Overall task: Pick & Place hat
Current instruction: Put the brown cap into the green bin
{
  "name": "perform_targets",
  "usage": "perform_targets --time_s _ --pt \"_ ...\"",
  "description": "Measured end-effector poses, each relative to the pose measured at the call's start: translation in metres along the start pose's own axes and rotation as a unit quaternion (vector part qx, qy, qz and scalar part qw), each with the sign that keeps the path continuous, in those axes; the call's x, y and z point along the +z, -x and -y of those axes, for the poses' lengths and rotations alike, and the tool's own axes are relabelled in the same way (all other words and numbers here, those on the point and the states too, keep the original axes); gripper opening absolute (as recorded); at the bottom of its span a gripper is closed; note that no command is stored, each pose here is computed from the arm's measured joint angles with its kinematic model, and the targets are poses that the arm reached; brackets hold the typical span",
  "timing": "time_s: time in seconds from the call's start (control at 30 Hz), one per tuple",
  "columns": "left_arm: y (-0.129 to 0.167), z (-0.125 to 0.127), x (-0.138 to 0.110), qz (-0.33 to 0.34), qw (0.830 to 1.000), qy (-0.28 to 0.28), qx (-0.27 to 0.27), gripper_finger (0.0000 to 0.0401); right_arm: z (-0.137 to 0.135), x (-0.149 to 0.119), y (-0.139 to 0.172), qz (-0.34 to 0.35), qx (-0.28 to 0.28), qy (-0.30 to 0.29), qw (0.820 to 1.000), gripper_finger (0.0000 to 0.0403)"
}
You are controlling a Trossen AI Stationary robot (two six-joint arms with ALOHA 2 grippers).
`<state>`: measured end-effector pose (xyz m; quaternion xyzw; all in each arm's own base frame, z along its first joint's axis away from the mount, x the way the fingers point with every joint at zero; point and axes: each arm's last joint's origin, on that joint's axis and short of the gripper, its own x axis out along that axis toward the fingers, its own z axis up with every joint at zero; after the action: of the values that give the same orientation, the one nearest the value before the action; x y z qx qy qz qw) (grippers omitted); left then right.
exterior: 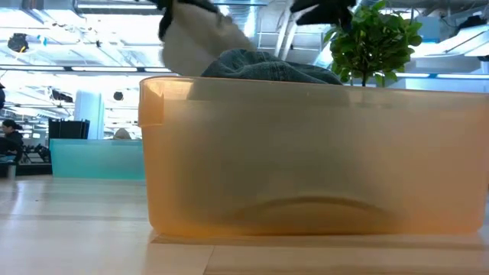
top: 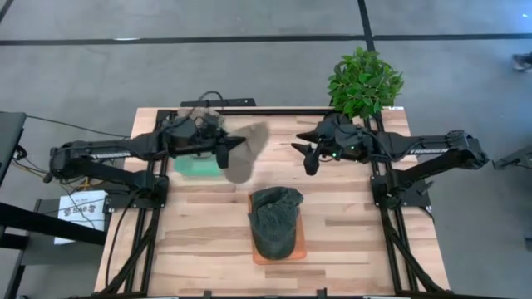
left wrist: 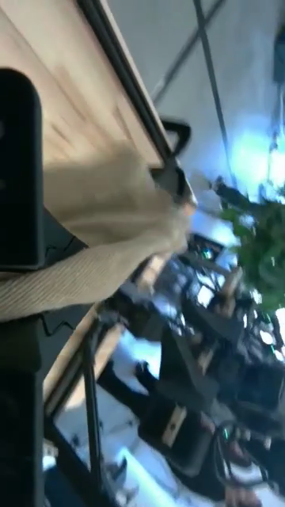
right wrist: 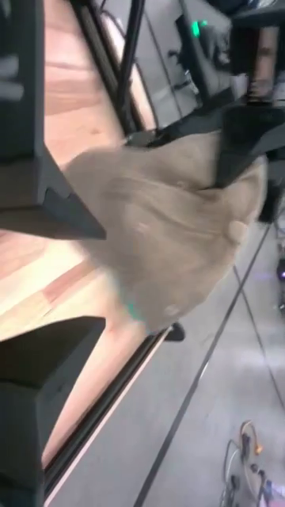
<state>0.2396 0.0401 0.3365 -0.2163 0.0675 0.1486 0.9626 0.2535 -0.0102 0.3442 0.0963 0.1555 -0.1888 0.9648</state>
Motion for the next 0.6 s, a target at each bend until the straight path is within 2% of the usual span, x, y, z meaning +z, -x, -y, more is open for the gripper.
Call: perform_targets --time_s 0.17,0.3,0.6 --pt "0.028 -0.021 0.005 -0.038 0.998 -0.011 0.046 0.0001 0.012 -0.003 0.003 -0.03 -0.026 0.005 0.999 0.0201" --pt "0.052 -0.039 0.011 -0.053 0.994 -0.029 0.086 0.0 0.021 -0.006 0.001 -0.052 -0.05 0.007 0.997 0.0222" --pt "0.072 -0.085 0.016 -0.101 0.98 -0.064 0.162 0.0 0.032 0.0 -0.004 -0.027 -0.069 -0.011 0.997 0.0224"
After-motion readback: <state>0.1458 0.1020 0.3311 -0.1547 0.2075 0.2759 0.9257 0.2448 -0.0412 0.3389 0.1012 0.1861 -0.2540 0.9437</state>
